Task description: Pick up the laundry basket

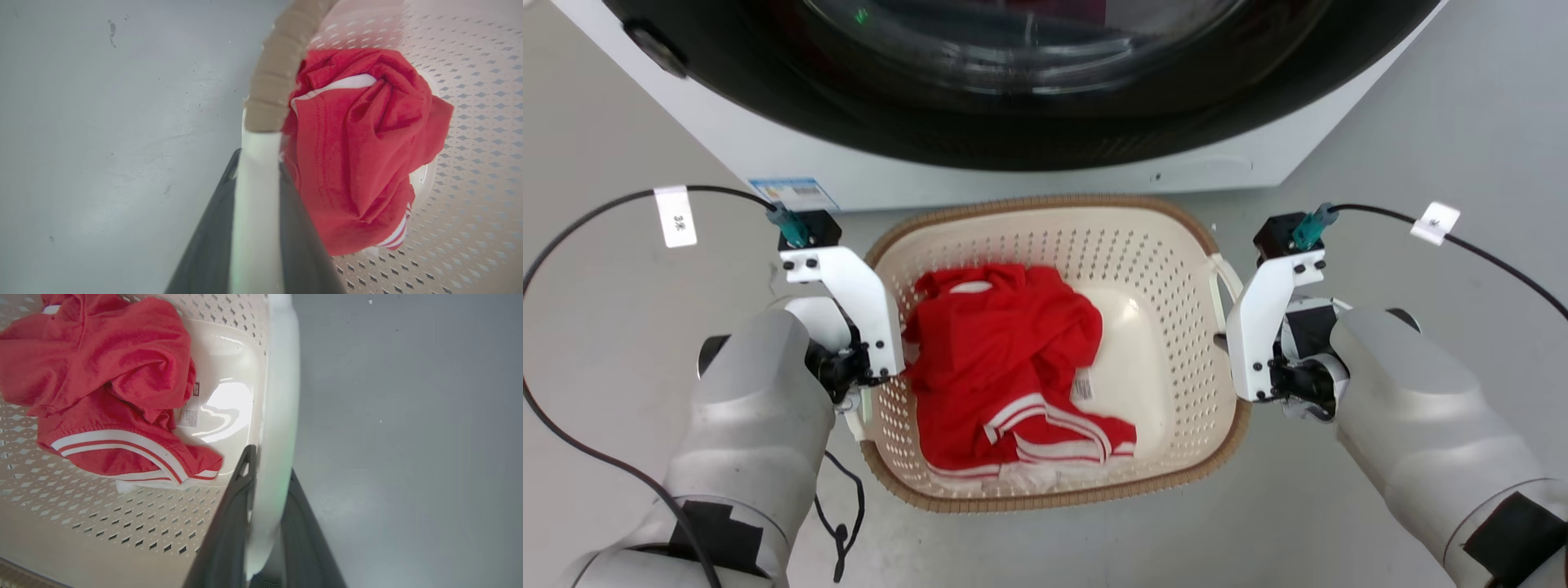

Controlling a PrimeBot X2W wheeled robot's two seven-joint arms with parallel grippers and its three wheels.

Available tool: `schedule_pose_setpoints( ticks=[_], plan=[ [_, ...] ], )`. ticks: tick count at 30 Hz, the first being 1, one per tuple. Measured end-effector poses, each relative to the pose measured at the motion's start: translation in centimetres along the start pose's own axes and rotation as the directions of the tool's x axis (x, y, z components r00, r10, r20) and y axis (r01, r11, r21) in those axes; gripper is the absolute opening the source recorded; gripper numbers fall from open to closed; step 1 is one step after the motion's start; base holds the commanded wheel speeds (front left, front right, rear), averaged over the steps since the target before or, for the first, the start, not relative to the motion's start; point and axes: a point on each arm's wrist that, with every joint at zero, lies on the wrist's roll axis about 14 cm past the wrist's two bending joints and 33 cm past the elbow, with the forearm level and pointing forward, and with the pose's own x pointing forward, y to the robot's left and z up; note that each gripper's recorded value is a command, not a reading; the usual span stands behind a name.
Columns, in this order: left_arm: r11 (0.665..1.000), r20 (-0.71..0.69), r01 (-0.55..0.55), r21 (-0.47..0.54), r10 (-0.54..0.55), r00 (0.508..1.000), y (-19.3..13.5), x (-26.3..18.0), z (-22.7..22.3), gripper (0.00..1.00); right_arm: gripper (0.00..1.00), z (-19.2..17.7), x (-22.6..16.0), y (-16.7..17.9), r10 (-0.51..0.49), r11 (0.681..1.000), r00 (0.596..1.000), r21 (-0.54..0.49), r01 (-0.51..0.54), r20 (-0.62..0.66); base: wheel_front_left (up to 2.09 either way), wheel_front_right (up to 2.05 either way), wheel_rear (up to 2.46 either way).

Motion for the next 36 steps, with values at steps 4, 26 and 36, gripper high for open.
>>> schedule_pose_setpoints(
  ticks=[4, 26, 36],
  plan=[
    [1.0, 0.019, 0.006, 0.01, -0.006, 1.0, -0.7, -2.3, 0.2, 0.0, 0.0, 0.1, -2.0, 0.5, -0.002, 1.0, 1.0, 0.001, 0.002, 0.0, 0.0, 0.0, 0.0],
    [0.999, 0.02, 0.037, 0.039, -0.038, 0.999, -3.4, -10.4, -2.8, 0.0, 0.0, -2.5, -9.8, 2.0, -0.032, 0.999, 0.999, 0.014, 0.033, -0.03, 0.0, 0.0, 0.0],
    [0.999, 0.029, 0.039, 0.037, -0.041, 0.999, -3.5, -11.7, -4.5, 0.0, 0.0, -3.7, -11.0, 2.7, -0.032, 0.999, 0.999, 0.014, 0.033, -0.019, 0.0, 0.0, 0.0]
  ],
)
